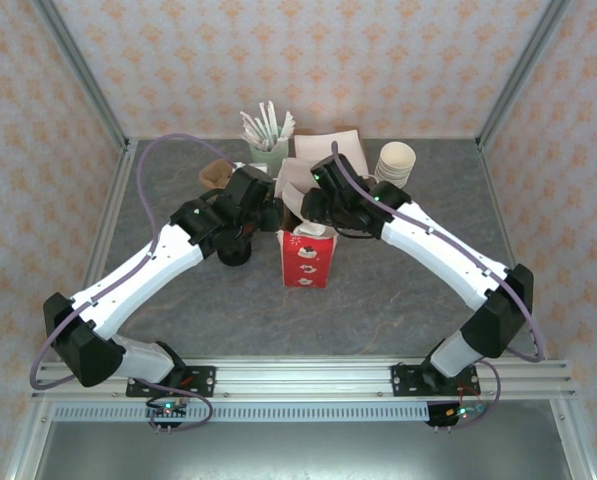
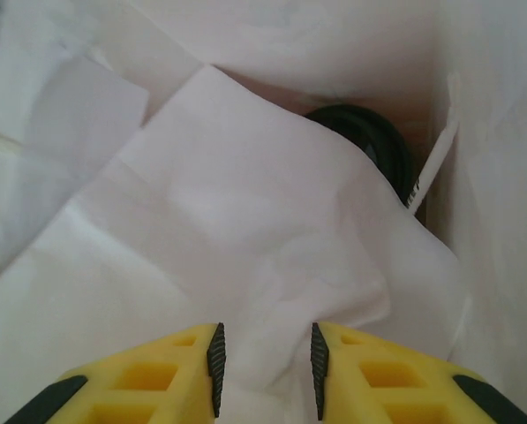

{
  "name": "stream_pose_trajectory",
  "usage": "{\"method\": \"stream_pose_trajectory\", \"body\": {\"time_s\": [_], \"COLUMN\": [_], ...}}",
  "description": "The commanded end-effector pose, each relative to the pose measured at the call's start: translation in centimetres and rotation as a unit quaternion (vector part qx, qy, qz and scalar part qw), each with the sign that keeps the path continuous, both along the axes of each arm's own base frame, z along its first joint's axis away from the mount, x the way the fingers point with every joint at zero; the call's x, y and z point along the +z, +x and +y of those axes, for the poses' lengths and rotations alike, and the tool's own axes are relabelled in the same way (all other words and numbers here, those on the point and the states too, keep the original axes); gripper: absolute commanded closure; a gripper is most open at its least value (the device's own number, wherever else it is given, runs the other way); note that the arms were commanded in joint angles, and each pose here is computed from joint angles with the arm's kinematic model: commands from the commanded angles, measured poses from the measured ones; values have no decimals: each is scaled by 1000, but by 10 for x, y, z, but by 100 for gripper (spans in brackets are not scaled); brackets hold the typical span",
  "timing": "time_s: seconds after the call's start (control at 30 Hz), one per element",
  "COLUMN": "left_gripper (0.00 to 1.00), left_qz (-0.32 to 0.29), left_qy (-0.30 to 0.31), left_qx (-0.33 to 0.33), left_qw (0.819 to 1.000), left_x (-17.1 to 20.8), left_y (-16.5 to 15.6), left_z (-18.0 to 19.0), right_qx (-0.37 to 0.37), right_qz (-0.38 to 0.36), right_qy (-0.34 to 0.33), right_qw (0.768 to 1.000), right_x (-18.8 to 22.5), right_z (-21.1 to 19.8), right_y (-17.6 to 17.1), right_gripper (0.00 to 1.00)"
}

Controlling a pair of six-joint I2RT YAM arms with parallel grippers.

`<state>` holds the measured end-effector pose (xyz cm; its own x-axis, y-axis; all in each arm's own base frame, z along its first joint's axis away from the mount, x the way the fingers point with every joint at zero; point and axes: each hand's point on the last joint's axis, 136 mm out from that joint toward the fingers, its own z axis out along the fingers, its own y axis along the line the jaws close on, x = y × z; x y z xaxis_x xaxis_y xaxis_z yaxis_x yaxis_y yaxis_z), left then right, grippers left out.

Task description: Pack the takeout coffee

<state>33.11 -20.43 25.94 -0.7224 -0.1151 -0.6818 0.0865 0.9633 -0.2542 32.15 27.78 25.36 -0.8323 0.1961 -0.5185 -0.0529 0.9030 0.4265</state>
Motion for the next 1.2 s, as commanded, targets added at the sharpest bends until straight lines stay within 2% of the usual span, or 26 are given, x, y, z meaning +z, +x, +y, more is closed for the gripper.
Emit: {"method": "stream_pose_trajectory", "body": {"time_s": [0.0,0.6,0.93,1.03,1.17], "left_gripper": [67,68,69,69,69], "left_qz": [-5,-7,-9,-7,-10], "left_qy": [-6,-9,-12,-9,-9], "left_qx": [5,5,4,6,7], "left_qw": [1000,1000,1000,1000,1000], "left_x": [1,5,7,6,7], "left_y": [2,3,3,2,2], "left_z": [3,2,2,3,3], "right_qx": [2,51,60,69,74], "right_qz": [-34,-87,-54,-39,-21], "right_qy": [-5,95,45,40,23], "right_qw": [999,990,996,996,997], "right_x": [26,97,53,41,21], "right_z": [-5,-2,6,11,12], "right_y": [1,-27,-17,-17,-17], "right_gripper": [66,70,70,73,83]}}
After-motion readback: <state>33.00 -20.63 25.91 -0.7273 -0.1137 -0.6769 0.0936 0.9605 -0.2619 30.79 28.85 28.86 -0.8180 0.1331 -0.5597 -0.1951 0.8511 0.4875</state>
